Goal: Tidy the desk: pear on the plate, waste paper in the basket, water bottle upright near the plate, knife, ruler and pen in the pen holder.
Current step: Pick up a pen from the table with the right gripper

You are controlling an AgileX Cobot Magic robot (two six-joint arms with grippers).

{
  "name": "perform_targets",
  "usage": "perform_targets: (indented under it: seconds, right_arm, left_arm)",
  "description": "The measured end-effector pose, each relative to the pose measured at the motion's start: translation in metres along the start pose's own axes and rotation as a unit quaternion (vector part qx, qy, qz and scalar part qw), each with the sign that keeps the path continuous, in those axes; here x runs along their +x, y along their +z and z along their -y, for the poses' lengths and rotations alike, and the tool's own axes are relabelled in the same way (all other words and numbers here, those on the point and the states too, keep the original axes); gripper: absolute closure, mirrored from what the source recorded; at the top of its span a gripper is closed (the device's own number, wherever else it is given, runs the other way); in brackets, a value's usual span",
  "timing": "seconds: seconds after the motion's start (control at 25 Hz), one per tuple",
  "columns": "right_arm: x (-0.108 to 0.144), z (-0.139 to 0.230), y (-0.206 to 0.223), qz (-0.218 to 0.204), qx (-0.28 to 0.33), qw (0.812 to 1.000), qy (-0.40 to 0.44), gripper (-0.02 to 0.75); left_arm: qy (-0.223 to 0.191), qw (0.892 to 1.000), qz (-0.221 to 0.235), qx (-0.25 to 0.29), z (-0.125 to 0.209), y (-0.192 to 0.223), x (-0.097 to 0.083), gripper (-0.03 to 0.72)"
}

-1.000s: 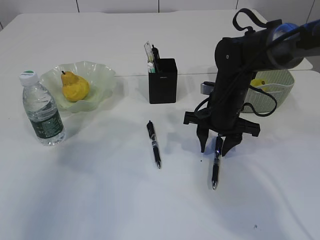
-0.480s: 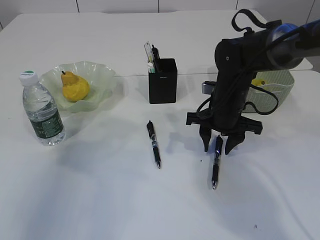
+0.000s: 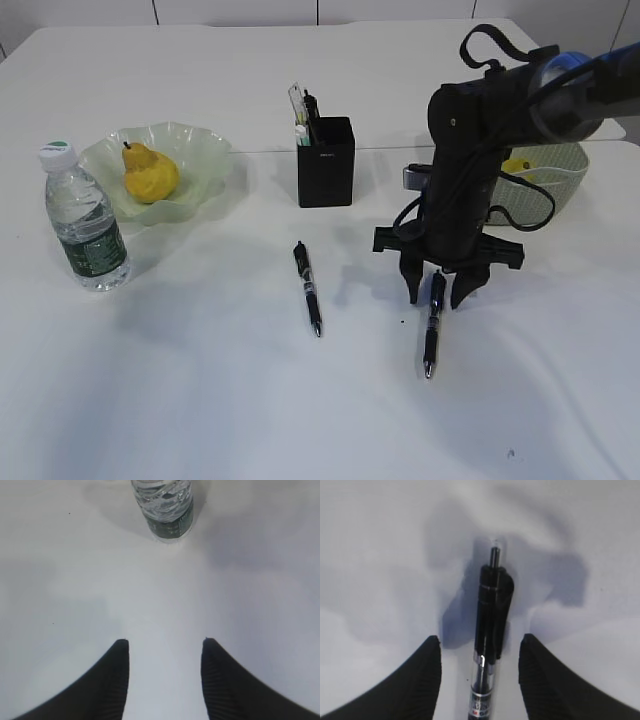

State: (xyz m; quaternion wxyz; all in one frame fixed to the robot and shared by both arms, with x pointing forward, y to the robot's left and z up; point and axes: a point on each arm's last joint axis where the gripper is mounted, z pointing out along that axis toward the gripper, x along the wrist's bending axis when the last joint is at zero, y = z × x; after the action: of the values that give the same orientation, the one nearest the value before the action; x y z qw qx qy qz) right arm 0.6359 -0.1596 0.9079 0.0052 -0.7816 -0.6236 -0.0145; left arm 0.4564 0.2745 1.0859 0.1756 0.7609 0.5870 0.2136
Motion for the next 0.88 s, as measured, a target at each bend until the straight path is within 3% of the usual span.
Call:
perform_targets:
  seconds: [0.88]
  right_arm:
    - [0.0011,-0.0021,0.0,-0.006,-0.011,1.0,0.0,0.331]
  left_arm:
    - [0.002,1.0,-0.003,0.0,0.0,0.0,0.0005,0.358]
